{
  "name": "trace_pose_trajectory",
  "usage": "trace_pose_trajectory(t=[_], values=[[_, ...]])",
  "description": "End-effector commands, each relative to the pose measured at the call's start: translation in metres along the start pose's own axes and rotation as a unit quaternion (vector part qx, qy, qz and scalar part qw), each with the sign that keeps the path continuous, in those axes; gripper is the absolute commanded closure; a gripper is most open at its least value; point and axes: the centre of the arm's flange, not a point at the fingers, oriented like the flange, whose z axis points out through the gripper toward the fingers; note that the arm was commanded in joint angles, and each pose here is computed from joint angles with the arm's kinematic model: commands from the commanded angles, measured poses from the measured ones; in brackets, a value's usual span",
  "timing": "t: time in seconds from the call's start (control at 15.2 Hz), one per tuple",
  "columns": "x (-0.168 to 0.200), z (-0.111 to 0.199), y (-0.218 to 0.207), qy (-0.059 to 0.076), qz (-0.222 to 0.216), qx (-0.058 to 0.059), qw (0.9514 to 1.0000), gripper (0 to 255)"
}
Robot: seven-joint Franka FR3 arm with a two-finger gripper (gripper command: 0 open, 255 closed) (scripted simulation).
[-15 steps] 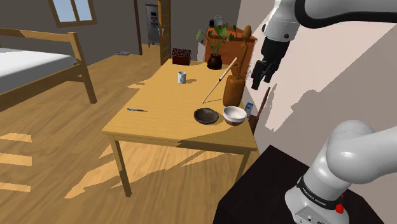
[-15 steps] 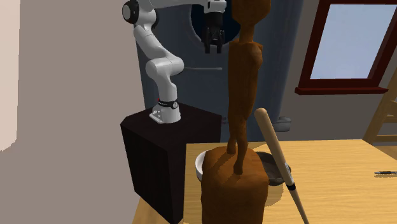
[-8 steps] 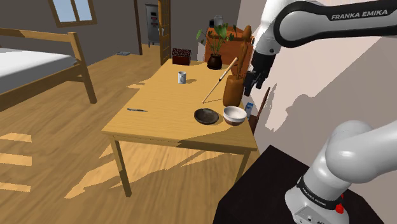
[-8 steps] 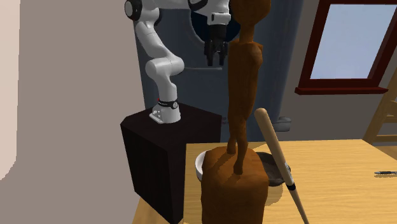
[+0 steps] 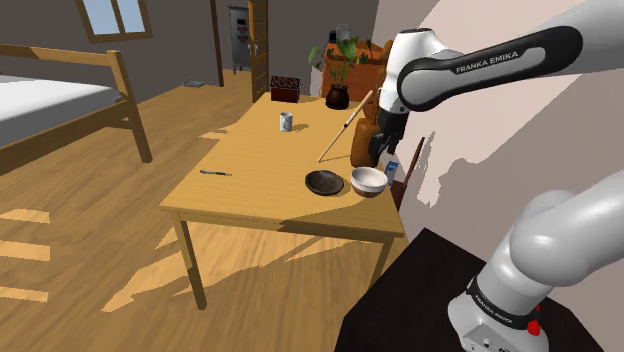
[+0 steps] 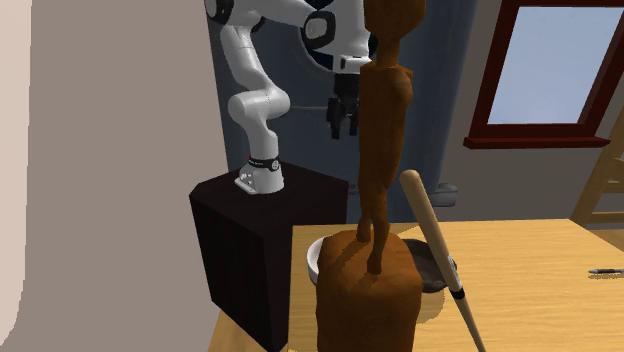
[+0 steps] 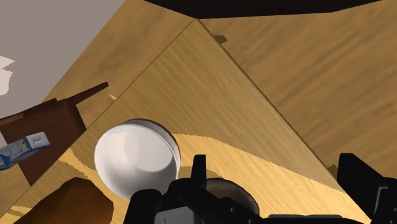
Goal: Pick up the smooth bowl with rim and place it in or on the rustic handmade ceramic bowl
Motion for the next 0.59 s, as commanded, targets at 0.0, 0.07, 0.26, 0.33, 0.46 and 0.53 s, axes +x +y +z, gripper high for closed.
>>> trace_pose_trajectory(t=[0.0, 0.07, 0.26, 0.33, 0.46, 0.53], values=[[0.014, 0.02, 0.01, -0.001, -0.002, -0.004, 1.0, 0], [0.02, 0.031, 0.014, -0.002, -0.002, -0.006, 1.0, 0], [0.039, 0.063, 0.027, -0.004, -0.004, -0.011, 0.9999, 0], [0.045, 0.074, 0.031, -0.005, -0.005, -0.013, 0.9999, 0], [0.058, 0.095, 0.04, -0.007, -0.006, -0.017, 0.9998, 0], [0.064, 0.106, 0.045, -0.008, -0.007, -0.019, 0.9998, 0]])
